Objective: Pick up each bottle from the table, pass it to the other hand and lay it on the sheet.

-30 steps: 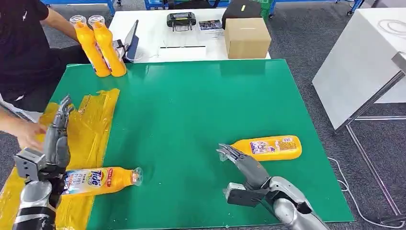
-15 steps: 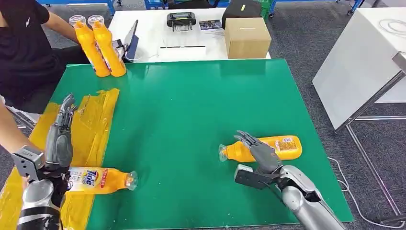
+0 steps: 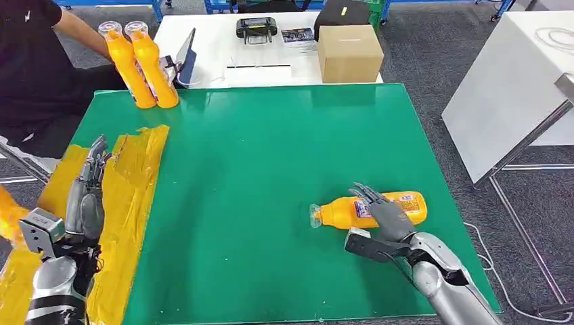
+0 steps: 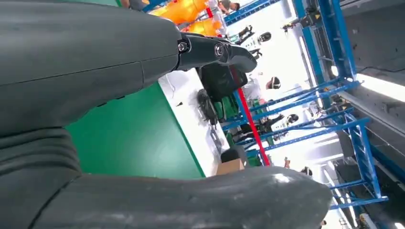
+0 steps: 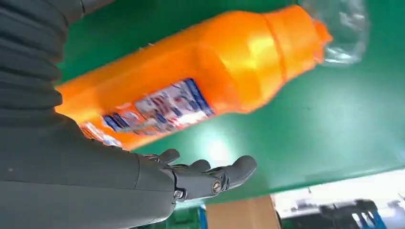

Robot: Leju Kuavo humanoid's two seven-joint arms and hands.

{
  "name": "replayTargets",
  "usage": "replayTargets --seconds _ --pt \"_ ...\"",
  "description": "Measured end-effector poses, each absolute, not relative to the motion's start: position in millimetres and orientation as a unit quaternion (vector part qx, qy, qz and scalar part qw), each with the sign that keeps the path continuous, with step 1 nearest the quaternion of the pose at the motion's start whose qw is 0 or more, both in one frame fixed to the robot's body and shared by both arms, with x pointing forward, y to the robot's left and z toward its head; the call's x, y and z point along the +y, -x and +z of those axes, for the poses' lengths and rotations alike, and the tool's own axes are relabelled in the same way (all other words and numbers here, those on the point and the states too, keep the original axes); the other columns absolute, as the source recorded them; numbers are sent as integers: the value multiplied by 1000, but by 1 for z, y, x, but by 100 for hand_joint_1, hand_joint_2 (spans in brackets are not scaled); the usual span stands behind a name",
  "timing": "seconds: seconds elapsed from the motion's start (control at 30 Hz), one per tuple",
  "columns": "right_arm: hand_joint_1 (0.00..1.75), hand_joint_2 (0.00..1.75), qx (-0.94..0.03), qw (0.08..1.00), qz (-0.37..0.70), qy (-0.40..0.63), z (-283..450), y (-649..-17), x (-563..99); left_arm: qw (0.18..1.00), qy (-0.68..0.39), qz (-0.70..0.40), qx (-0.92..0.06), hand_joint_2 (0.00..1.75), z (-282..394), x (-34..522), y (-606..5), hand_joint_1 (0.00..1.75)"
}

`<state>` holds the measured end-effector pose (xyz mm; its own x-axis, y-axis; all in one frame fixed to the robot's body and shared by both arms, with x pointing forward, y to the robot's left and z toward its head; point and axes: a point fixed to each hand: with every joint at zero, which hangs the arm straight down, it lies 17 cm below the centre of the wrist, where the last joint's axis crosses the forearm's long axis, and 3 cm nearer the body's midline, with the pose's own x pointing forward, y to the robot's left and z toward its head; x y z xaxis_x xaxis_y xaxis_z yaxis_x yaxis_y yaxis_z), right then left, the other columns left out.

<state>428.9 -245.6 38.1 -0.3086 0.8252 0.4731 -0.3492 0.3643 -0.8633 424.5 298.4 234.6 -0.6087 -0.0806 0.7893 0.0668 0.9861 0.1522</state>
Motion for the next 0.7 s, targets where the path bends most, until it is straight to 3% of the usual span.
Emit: replayTargets --seconds 0.4,0.7 --pt "0 175 -538 588 562 221 27 -414 -333 434 -7 -72 -898 0 238 308 -422 0" --pt "0 175 -520 591 567 241 27 -412 -357 433 -7 -72 -898 0 238 309 -422 0"
